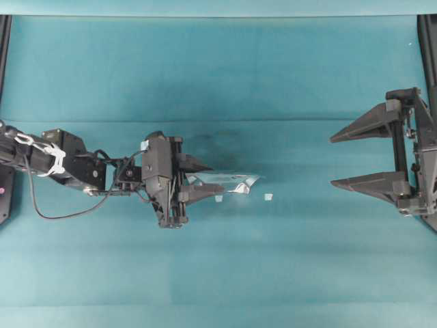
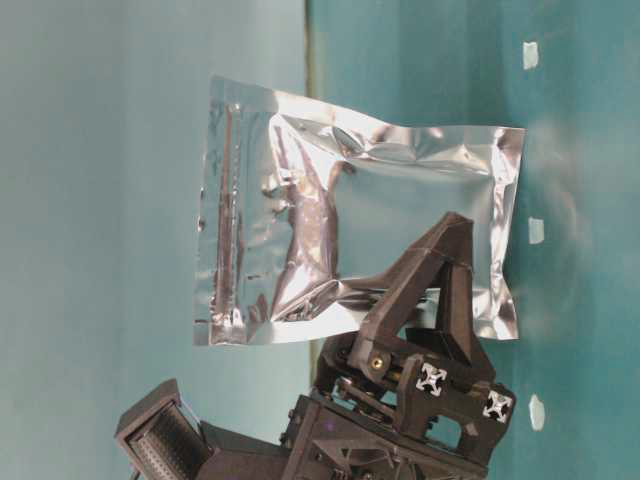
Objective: Hand over the silver zip bag and make it stand upright.
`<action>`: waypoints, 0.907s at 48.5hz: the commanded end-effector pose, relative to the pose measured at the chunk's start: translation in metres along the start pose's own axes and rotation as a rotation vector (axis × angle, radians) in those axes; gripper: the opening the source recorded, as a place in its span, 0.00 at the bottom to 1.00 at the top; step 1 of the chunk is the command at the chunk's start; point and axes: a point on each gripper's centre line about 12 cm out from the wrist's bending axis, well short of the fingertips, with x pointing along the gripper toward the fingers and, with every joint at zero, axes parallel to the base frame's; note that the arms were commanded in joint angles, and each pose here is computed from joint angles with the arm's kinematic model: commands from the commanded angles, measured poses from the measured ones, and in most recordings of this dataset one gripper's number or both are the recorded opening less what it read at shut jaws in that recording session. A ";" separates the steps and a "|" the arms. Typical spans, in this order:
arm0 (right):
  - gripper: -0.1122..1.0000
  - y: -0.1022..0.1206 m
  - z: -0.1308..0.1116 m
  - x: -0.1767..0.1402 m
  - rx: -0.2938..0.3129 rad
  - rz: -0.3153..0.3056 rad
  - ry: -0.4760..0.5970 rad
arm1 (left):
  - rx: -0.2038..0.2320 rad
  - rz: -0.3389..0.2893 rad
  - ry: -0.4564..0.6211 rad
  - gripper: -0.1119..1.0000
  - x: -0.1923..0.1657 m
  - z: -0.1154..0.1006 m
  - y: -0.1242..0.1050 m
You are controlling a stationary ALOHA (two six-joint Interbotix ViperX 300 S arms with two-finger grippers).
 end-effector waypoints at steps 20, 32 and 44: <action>0.93 0.000 0.004 0.000 0.007 -0.001 -0.011 | 0.005 -0.015 0.001 0.32 0.000 0.000 -0.006; 0.93 0.000 0.003 0.000 0.008 -0.001 -0.008 | 0.007 -0.021 0.000 0.32 0.001 0.001 -0.009; 0.93 -0.001 0.001 0.000 0.005 -0.004 -0.005 | 0.007 -0.022 -0.008 0.32 0.001 0.005 -0.009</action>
